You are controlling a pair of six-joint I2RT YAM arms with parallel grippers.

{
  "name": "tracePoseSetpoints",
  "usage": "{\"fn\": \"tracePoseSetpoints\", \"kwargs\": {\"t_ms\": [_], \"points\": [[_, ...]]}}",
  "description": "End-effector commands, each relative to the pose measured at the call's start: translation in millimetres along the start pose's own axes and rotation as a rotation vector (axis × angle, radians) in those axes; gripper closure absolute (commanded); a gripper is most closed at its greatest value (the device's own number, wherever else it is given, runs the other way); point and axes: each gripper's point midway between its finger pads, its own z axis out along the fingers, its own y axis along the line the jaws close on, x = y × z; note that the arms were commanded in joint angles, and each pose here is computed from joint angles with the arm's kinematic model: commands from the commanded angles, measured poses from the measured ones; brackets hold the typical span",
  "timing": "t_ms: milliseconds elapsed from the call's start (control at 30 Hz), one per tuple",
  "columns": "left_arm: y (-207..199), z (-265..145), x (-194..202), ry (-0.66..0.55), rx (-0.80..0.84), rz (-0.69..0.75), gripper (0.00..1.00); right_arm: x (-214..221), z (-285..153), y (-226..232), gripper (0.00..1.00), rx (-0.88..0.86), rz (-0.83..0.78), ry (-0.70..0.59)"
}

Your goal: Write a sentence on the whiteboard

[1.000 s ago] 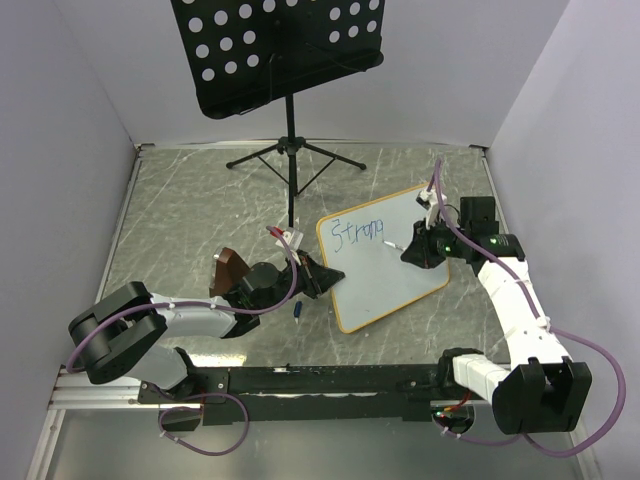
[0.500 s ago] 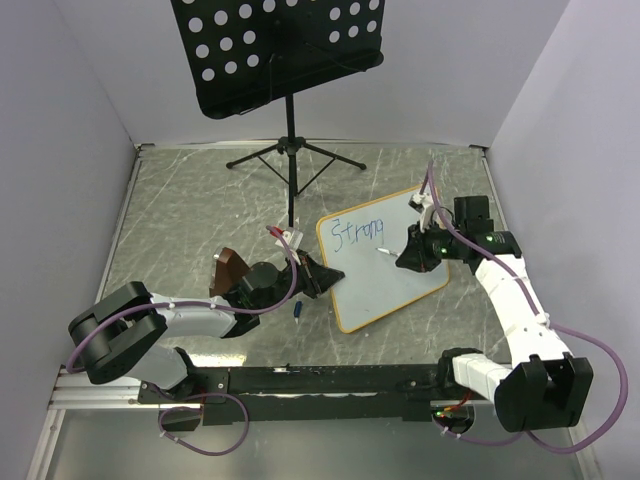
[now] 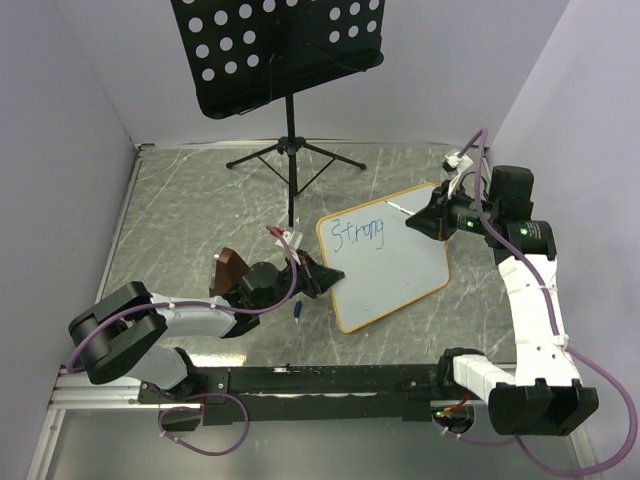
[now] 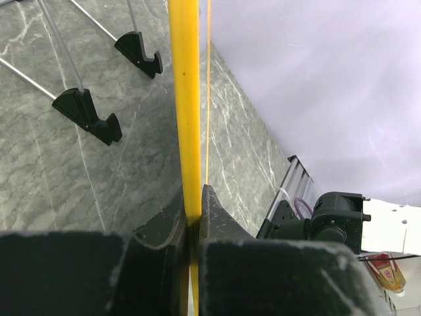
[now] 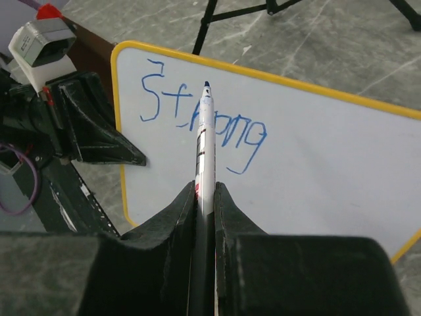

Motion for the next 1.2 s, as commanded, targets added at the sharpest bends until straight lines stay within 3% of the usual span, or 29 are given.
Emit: {"fn": "tracePoseSetpoints", "kwargs": {"t_ms": [0, 333, 1167], "points": [[-29.3, -1.2, -31.0, -0.104, 0.113, 0.050, 0.99, 7.6, -7.6, -5.3, 1.00, 0.015, 0.039, -0.030], [-26.3, -6.8, -27.2, -0.098, 0.108, 0.042, 0.99, 38.8, -14.8, -32.3, 1.00, 0.108, 0.095, -0.038], [-27.5, -7.0, -24.3, -0.084, 0.116, 0.055, 0.99, 65.2, -9.3, -22.5, 1.00, 0.069, 0.092, -0.037]]}}
